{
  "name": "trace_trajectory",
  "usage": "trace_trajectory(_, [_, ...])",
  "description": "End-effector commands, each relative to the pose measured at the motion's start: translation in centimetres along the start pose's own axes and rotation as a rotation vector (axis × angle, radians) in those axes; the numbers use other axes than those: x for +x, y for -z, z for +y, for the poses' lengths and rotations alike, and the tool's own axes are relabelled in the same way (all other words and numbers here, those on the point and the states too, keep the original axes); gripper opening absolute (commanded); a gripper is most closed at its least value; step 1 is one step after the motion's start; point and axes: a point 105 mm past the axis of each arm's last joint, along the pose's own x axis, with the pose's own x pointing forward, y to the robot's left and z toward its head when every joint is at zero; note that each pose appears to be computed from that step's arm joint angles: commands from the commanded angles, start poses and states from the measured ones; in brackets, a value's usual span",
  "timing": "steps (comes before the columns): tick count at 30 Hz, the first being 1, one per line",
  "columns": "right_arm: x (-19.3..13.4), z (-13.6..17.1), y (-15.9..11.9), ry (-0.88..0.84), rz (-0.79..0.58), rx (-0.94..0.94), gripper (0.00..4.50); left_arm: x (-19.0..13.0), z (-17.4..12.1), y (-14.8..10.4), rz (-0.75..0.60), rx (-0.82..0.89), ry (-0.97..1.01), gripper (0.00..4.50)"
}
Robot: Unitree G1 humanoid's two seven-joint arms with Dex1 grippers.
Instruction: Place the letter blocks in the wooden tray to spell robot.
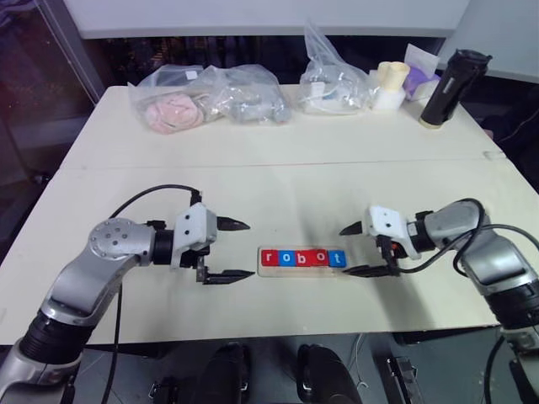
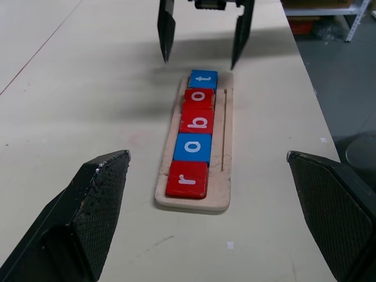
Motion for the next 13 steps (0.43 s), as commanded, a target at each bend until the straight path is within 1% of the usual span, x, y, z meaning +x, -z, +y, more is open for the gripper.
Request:
trace_trajectory(1, [-1.4, -1.5, 0.0, 0.08, 0.01, -0.029, 4.47, 0.0, -0.2, -0.9, -0.031, 0.029, 0.009, 4.5])
trace_trajectory(4, [-1.8, -1.8, -0.7, 0.108, -0.034, -0.003, 4.47, 0.0, -0.2, -0.9, -0.032, 0.025, 0.004, 4.5])
trace_trajectory(8, [-2.2, -0.7, -1.4, 0.116, -0.078, 0.032, 4.47, -0.4, -0.5, -0.6, -0.024, -0.041, -0.011, 4.5])
trace_trajectory(13, [-3.5, 2.0, -1.5, 0.134, -0.086, 0.106, 4.47, -1.3, -1.0, -0.3, 0.009, -0.042, 0.0, 4.5])
